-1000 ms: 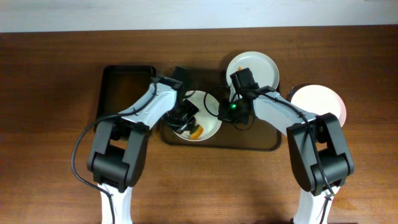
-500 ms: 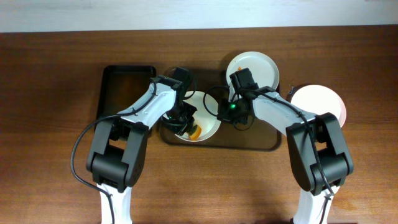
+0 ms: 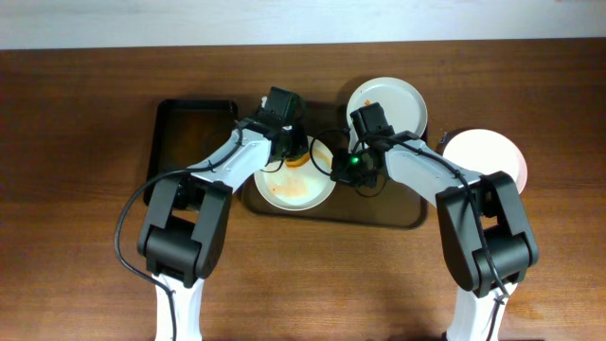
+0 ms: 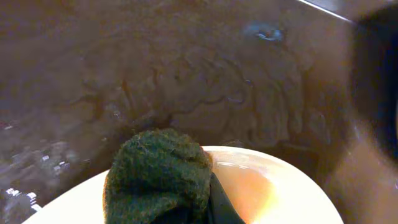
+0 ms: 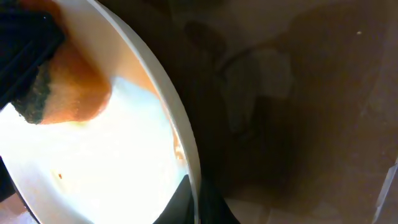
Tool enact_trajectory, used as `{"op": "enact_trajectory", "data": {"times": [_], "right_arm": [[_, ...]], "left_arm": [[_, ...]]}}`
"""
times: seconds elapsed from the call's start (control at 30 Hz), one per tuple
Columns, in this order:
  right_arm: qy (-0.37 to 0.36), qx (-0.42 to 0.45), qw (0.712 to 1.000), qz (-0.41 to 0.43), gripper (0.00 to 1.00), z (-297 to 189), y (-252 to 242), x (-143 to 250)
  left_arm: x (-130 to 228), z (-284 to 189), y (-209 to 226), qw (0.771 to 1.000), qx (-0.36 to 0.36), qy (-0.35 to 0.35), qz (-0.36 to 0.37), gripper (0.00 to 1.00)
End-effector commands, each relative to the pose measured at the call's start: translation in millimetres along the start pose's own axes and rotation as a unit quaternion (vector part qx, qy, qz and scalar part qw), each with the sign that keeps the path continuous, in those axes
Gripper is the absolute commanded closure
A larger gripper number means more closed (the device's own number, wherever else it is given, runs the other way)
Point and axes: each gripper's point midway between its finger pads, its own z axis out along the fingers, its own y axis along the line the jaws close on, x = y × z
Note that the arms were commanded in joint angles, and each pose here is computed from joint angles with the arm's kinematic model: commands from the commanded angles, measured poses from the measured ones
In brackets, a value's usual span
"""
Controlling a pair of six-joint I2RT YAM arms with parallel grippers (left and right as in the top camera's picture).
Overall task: Clean dirty plates on tray and stack at the side
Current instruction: 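Scrub the front plate with the sponge in the left gripper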
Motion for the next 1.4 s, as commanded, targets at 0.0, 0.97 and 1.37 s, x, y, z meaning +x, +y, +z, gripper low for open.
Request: {"op": "enact_trajectory", "data": {"times": [0.0, 0.97, 1.37], "right_arm": [[0.011, 0.003, 1.0, 0.002, 0.95, 5.2, -4.9, 4.1], [0.011, -0.002, 1.0, 0.001, 0.95, 5.2, -3.2, 3.9], [0.011, -0.002, 1.0, 0.001, 0.95, 5.2, -3.2, 3.9]], "left_arm": [[76.6, 41.7, 6.8, 0.991, 0.035, 0.13, 0.022, 1.0], [161.5, -25.3, 49.3, 0.805, -0.119, 0.363, -0.453, 1.0], [143.5, -19.8, 48.6, 0.802, -0.122, 0.332, -0.482, 1.0]]}}
